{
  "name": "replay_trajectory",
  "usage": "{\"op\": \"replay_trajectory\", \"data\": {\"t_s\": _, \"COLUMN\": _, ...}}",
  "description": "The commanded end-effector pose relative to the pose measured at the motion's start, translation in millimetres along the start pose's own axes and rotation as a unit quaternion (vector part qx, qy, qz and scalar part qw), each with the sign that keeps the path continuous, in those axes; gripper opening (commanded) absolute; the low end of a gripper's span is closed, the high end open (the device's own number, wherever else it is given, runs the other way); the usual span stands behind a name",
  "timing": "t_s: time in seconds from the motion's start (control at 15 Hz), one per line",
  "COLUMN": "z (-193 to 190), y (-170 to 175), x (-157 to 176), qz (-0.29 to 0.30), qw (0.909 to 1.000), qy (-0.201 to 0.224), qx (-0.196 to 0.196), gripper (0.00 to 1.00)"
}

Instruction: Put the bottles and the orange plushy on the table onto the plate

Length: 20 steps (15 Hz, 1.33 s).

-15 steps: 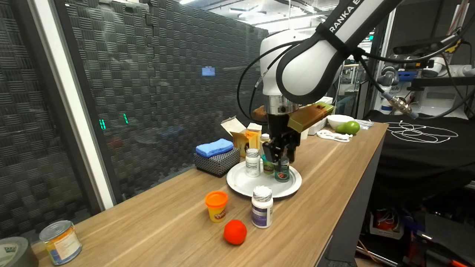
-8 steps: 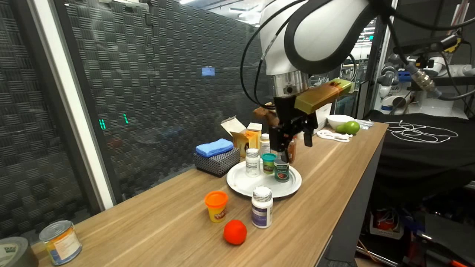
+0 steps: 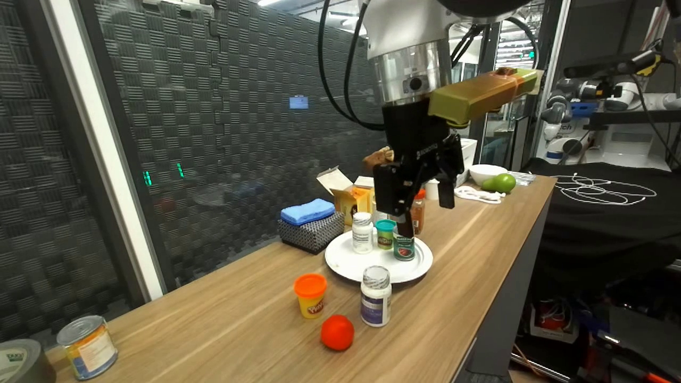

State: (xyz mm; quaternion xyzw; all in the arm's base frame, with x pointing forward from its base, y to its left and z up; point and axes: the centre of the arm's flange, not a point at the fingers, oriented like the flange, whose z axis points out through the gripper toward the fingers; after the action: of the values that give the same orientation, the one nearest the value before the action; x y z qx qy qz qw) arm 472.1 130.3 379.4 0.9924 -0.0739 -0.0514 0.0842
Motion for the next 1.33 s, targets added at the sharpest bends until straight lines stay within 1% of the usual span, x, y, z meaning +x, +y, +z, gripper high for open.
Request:
{"op": "replay_trajectory", "data": {"t_s": 0.0, "z": -7, "y": -24, "x": -10, "qz": 0.001, "qw": 0.9992, "qy": 0.021, "qx": 0.035, "gripper": 1.0}}
{"op": "replay_trajectory", "data": {"t_s": 0.13, "z": -5, "y": -31, "x": -6, "qz": -0.005, "qw": 0.998, "qy": 0.039, "qx": 0.048, "gripper": 1.0}}
{"op": "replay_trajectory", "data": {"t_s": 0.33, "z": 4, "y": -35, "x": 7, "qz": -0.003, "qw": 0.9962, "qy": 0.062, "qx": 0.062, "gripper": 1.0}}
{"op": "replay_trajectory", "data": {"t_s": 0.4, "z": 9, "y": -36, "x": 11, "qz": -0.006, "qw": 0.9961, "qy": 0.059, "qx": 0.065, "gripper": 1.0}}
{"op": "replay_trajectory", "data": {"t_s": 0.6, "z": 27, "y": -40, "x": 17, "qz": -0.022, "qw": 0.9971, "qy": 0.029, "qx": 0.067, "gripper": 1.0}}
{"op": "replay_trajectory", "data": {"t_s": 0.8, "z": 40, "y": -43, "x": 21, "qz": -0.023, "qw": 0.9975, "qy": 0.008, "qx": 0.066, "gripper": 1.0}}
{"op": "replay_trajectory", "data": {"t_s": 1.0, "z": 49, "y": -44, "x": 29, "qz": -0.021, "qw": 0.9973, "qy": 0.002, "qx": 0.07, "gripper": 1.0}}
{"op": "replay_trajectory", "data": {"t_s": 1.27, "z": 46, "y": -41, "x": 44, "qz": -0.017, "qw": 0.9957, "qy": -0.008, "qx": 0.091, "gripper": 1.0}}
